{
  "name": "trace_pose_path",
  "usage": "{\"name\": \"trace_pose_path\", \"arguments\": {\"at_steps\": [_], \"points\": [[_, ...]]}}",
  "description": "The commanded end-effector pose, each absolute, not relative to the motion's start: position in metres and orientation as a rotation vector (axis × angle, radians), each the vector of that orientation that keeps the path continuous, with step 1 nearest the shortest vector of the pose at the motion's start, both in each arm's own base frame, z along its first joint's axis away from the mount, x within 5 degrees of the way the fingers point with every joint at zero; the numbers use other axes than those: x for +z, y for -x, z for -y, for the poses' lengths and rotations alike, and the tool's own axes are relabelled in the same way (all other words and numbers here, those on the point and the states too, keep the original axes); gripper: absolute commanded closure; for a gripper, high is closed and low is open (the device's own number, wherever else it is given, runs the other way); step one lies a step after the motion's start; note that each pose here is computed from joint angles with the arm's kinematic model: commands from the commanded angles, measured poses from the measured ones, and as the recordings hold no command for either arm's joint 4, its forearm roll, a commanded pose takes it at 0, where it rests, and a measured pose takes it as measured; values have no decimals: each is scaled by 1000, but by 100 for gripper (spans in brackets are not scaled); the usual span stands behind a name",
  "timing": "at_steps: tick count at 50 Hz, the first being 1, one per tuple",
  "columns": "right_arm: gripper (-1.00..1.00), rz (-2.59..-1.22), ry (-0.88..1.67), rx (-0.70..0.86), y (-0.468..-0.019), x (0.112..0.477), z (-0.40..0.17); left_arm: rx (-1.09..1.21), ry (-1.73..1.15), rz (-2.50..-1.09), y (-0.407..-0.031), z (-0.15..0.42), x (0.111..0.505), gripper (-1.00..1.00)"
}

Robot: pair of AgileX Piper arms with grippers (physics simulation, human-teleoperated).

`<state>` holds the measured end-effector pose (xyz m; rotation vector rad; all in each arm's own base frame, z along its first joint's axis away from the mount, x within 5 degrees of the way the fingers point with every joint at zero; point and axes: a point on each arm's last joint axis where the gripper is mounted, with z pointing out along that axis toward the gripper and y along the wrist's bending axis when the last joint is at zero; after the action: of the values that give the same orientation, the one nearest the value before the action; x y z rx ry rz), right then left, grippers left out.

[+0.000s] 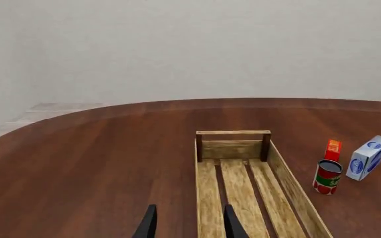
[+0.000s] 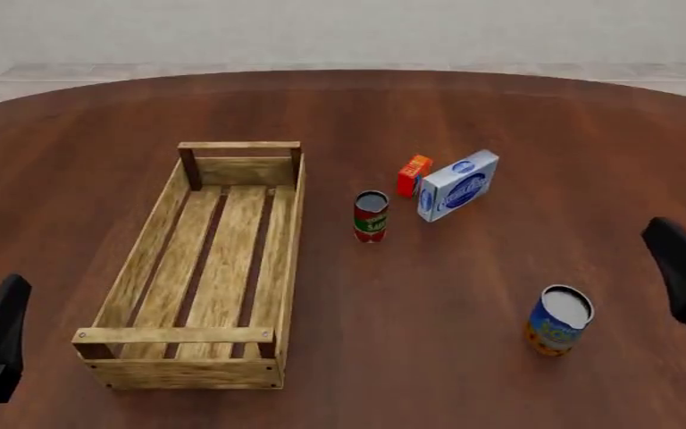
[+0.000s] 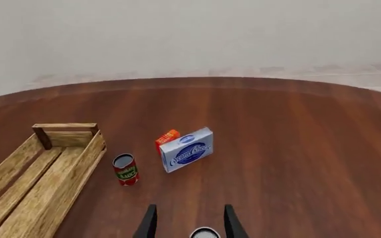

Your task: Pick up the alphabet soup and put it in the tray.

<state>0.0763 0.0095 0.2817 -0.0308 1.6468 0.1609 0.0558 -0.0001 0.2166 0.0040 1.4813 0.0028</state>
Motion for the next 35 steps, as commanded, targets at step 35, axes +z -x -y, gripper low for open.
{"name": "trace_pose_path", "arguments": {"at_steps": [35], "points": [[-100,-2055,205,167,-128,358,-31,3,-5,-1482,-56,0,217,-100]]}}
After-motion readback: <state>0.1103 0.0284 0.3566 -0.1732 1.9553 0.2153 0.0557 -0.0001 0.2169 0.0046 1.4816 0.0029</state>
